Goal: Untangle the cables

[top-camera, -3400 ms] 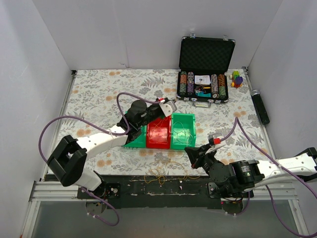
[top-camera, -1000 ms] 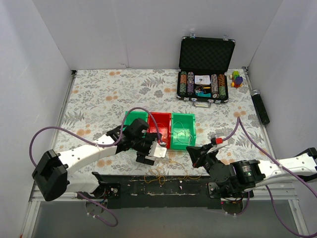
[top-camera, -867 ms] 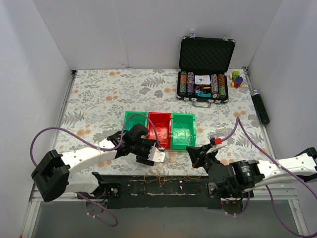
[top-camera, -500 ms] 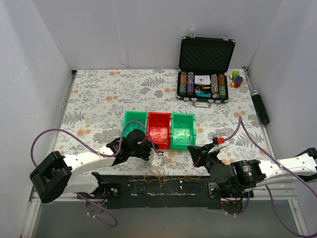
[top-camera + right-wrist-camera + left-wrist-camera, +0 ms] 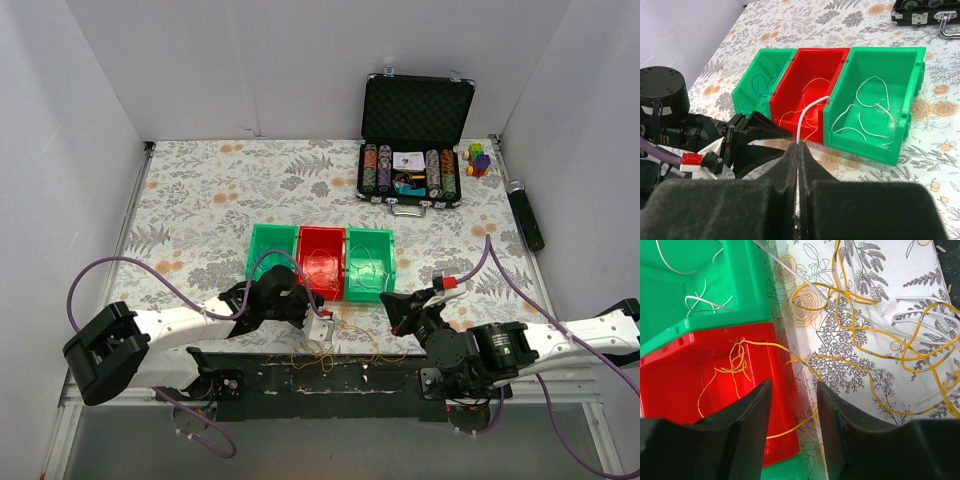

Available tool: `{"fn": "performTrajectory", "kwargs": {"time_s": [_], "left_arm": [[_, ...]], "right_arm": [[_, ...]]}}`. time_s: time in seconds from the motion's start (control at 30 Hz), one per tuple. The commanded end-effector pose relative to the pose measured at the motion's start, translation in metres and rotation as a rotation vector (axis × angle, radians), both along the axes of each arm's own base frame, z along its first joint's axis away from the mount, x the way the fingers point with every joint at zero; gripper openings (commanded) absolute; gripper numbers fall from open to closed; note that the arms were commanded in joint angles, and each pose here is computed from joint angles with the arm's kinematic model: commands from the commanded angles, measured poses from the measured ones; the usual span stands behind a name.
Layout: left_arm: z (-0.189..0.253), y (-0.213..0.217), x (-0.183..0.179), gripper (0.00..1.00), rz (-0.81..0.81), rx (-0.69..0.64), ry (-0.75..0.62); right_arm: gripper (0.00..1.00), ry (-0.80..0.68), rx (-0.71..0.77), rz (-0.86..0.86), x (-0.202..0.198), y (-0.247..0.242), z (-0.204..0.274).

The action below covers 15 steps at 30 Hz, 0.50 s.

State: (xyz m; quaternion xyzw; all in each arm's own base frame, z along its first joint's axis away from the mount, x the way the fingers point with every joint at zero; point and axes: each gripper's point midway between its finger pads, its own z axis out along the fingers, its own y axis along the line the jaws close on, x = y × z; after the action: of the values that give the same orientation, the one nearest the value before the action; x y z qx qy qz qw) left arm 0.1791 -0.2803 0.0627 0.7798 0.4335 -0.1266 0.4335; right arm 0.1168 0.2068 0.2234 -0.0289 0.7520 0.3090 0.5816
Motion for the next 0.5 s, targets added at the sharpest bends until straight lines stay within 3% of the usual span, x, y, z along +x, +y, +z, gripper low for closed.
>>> {"fn": "performTrajectory", "kwargs": {"time_s": [0.0,0.13,0.33,0.47], "left_arm": [[0.001,-0.002,-0.007,0.41,-0.022,-0.004,0.020],[0.001,0.002,-0.012,0.42,-0.028,0.021,0.037],[0.027,0.001,0.012,0.38,0.074,-0.040,-0.065],[0.025,0.006,-0.003,0.38,0.024,-0.025,-0.025]], "right_arm": [[0.01,0.003,0.037,0.305,-0.071,0.024,0.009],[0.01,0.007,0.040,0.307,-0.072,0.025,0.009],[0.01,0.008,0.033,0.308,-0.072,0.025,0.007],[0.01,0.008,0.031,0.307,-0.073,0.026,0.006]]}}
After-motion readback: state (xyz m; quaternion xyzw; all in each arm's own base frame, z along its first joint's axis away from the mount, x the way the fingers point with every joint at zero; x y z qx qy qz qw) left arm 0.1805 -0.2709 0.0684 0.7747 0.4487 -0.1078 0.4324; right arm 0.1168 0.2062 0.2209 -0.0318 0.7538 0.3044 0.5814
